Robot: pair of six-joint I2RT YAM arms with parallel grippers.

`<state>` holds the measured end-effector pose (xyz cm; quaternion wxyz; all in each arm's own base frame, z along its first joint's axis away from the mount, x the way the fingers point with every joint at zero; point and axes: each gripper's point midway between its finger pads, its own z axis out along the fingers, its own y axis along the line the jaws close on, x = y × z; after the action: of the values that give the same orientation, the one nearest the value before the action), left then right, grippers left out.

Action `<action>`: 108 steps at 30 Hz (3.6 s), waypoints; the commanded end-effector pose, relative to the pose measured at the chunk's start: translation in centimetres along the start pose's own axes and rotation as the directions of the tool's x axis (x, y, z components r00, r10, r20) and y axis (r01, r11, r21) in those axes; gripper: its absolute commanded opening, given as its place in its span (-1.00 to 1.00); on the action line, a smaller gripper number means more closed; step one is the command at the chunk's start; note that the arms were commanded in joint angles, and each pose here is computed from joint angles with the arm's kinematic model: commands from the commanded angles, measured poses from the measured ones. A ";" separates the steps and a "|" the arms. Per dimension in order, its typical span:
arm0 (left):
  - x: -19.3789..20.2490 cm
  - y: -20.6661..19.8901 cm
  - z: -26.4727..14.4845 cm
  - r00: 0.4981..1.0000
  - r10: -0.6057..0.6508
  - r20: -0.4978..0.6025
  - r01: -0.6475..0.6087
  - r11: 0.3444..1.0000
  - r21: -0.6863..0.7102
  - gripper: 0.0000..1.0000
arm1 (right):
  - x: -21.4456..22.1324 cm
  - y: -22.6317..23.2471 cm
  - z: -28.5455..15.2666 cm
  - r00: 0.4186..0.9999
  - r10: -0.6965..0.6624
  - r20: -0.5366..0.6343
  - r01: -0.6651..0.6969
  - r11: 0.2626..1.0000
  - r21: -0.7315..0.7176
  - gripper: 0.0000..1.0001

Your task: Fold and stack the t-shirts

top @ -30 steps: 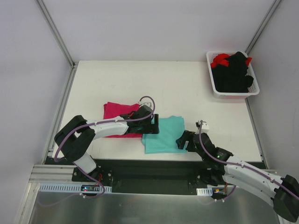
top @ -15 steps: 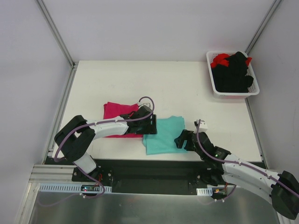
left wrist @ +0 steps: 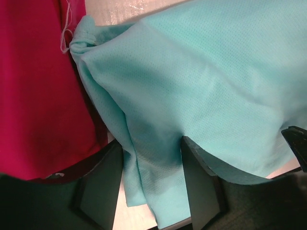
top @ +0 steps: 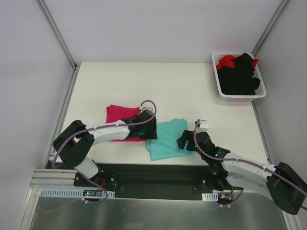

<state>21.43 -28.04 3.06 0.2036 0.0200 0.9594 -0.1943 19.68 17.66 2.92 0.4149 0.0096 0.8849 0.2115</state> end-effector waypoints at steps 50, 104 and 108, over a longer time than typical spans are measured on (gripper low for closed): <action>-5.1 -0.3 -3.1 0.993 0.046 0.109 -0.038 0.997 -0.069 -1.00 | -5.2 3.1 0.2 0.994 -0.107 0.019 0.107 0.994 0.030 -0.99; -14.4 7.4 -11.8 0.962 0.040 0.269 0.005 0.987 -0.162 -1.00 | -9.4 13.8 3.7 0.981 -0.190 -0.026 0.188 0.979 -0.074 -0.99; -14.3 8.9 -12.0 0.962 0.020 0.271 0.030 0.983 -0.179 -1.00 | -9.1 15.1 4.2 0.979 -0.200 -0.034 0.196 0.977 -0.087 -0.99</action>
<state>30.76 -16.72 14.27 0.3100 -0.0214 0.9429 -0.1198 25.77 29.43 11.16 0.4018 -0.1022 0.8894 0.1928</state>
